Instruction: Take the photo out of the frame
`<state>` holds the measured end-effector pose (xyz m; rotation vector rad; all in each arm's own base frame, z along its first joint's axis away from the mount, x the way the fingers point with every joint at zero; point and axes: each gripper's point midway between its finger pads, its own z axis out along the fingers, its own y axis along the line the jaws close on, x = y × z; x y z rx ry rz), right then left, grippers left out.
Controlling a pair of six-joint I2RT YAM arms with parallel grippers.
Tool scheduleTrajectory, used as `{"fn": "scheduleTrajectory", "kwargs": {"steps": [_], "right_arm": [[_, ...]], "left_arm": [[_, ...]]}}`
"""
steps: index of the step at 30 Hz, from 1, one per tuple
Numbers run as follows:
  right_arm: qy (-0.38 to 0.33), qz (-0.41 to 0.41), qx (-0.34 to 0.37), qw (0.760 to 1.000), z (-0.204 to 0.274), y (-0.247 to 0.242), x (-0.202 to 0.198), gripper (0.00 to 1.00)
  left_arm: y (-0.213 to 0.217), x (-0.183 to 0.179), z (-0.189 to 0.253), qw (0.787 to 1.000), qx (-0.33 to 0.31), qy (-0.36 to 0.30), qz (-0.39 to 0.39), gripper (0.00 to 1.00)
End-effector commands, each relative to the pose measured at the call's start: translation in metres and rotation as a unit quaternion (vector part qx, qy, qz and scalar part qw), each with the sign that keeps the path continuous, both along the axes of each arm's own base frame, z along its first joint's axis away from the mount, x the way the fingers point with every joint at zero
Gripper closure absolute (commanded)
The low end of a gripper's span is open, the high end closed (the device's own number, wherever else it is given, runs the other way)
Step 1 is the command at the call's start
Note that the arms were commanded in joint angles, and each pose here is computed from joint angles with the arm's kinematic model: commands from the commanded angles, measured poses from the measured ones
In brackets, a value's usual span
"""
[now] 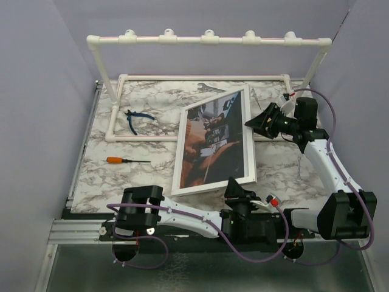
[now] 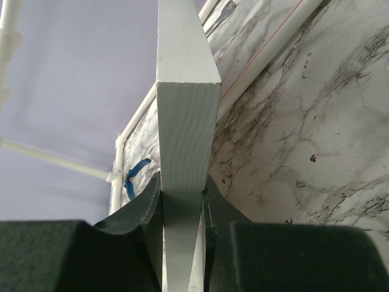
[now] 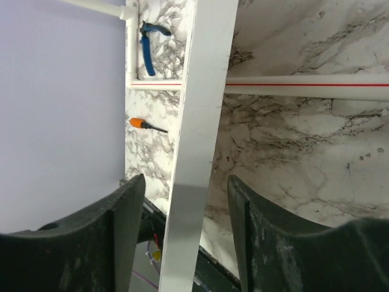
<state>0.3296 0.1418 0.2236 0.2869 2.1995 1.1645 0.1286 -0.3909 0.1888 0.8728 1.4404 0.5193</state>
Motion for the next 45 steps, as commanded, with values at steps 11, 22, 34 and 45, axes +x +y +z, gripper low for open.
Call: {"fn": "scheduleTrajectory", "kwargs": {"steps": [11, 22, 34, 45], "right_arm": [[0.024, 0.041, 0.015, 0.999, -0.016, 0.010, -0.019, 0.53], [0.001, 0.027, -0.012, 1.000, 0.007, 0.003, -0.016, 0.90], [-0.029, -0.016, -0.064, 0.997, 0.039, -0.014, -0.007, 0.99], [-0.082, -0.061, -0.124, 0.987, 0.091, -0.035, -0.003, 0.99]], "left_arm": [[-0.015, -0.013, 0.021, 0.993, -0.118, 0.014, -0.003, 1.00], [-0.027, -0.021, 0.021, 0.993, -0.114, 0.014, -0.012, 0.84], [-0.040, -0.031, 0.048, 0.974, -0.207, 0.077, -0.055, 0.18], [-0.045, -0.055, 0.103, 0.916, -0.311, 0.195, -0.164, 0.01]]}}
